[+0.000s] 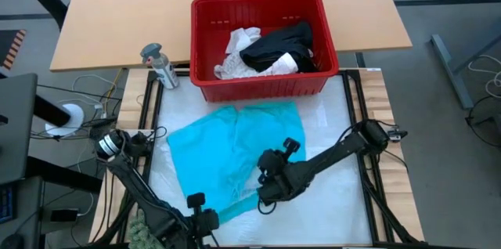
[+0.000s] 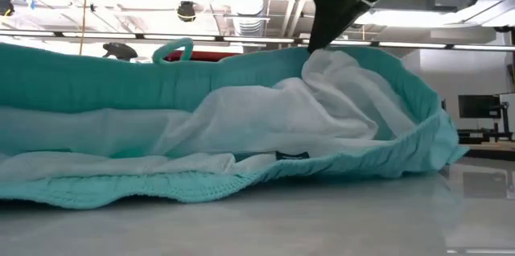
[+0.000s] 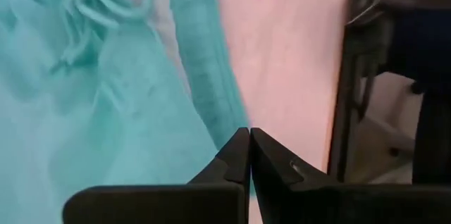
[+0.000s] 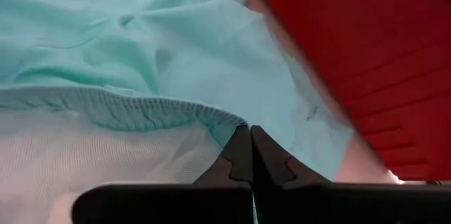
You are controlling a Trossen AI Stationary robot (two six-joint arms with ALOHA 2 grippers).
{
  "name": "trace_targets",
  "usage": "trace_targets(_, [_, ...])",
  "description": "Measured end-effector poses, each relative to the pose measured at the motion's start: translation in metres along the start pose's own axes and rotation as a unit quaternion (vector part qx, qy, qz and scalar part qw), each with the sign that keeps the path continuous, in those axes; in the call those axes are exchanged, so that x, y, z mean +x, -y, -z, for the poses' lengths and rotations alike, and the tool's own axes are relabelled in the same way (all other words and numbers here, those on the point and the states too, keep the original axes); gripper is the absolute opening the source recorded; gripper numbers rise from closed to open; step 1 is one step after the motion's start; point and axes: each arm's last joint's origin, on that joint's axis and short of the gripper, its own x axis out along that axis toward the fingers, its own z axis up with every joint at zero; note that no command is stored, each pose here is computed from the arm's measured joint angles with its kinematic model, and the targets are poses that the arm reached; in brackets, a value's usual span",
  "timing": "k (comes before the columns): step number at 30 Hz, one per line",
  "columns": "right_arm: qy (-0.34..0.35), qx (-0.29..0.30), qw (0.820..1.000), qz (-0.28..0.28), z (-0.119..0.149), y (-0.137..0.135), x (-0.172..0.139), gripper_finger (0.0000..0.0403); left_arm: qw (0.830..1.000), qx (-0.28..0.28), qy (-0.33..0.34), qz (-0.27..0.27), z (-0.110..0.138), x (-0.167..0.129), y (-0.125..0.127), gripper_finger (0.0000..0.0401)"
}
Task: Fold laundry
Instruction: Fold the light blue shorts
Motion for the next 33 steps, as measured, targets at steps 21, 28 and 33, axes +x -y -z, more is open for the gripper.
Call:
trace_targets(21, [-0.007, 0.026, 0.996, 0.084, -0.019, 0.029, 0.037, 0.0016, 0.982, -0.178, 0.03, -0.058, -0.012, -0.025, -0.005, 0.0019])
trace_targets(28, [-0.008, 0.021, 0.996, 0.086, -0.018, 0.029, 0.037, 0.0016, 0.983, -0.149, 0.099, 0.028, -0.019, -0.01, 0.023, 0.0105])
trace_targets(33, [-0.011, 0.016, 0.996, 0.089, -0.018, 0.03, 0.037, 0.0016, 0.98, -0.176, 0.088, 0.003, -0.012, 0.012, 0.026, 0.0154])
